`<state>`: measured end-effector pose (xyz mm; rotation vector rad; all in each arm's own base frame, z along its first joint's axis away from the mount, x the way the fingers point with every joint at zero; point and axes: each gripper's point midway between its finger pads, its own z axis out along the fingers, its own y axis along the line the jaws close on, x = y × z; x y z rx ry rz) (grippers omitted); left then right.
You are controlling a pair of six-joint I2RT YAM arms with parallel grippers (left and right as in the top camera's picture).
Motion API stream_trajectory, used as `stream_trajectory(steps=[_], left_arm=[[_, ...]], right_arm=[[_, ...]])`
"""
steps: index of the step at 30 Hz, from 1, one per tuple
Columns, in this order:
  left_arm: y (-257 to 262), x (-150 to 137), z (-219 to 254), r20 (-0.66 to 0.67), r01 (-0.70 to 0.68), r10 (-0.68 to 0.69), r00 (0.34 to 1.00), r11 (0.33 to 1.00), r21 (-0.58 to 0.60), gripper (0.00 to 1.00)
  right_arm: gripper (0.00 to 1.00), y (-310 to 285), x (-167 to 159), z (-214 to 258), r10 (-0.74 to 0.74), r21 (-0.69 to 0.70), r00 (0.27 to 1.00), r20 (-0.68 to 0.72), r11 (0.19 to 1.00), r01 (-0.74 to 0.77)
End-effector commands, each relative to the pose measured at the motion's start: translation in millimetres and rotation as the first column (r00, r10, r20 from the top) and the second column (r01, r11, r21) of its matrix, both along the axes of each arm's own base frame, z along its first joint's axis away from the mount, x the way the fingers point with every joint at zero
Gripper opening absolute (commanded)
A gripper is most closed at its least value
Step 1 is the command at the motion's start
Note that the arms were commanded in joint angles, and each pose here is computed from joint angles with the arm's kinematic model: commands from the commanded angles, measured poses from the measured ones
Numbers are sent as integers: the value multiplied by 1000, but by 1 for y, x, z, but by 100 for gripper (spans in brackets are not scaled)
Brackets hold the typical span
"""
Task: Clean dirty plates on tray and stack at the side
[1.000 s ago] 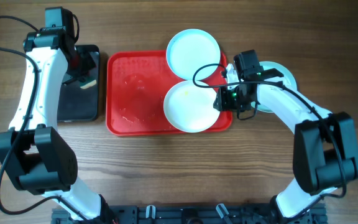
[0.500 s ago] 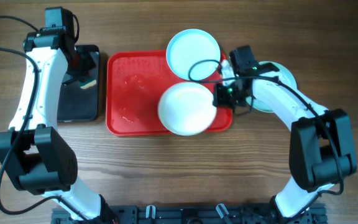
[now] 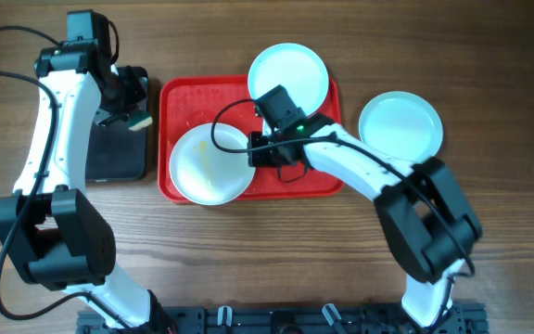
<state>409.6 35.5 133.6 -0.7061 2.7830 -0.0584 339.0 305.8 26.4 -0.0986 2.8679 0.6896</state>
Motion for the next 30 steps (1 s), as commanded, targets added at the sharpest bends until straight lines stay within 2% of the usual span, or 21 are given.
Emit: stream_trajectory(steps=[1,3,5,6,9,16,22,27,30], left_arm=[[-16,1,-2,4,28,-27,1000,999,-38,4],[-22,2,-1,8,43,-42,999,998,-37,4],[-28,3,-1,11,58,-58,998,998,-37,4],[-32,4,-1,12,67,-67,998,997,-37,4],[-42,4,-3,10,93,-92,996,995,-37,4],[-59,4,-24,-24,130,-131,991,991,-40,4],[-59,4,-42,-57,125,-127,990,991,-45,4],[-61,4,-43,-58,128,-131,990,990,-50,4],[-68,3,-43,-57,141,-146,988,987,-73,4]], right_arm=[[4,-3,11,-14,-110,-8,993,-31,994,110],[9,-2,11,-14,-105,-5,994,-30,994,105],[27,-1,11,-14,-76,-4,997,-17,997,76],[31,-1,11,-13,-63,-6,998,-10,998,63],[34,-4,13,-13,-38,-2,999,-1,999,38],[20,-10,28,-15,-22,46,1000,13,999,22],[15,-1,25,-25,15,72,1000,-2,997,-15],[4,-3,27,-25,8,64,1000,10,998,-9],[4,-1,31,-24,-1,68,1000,24,998,0]])
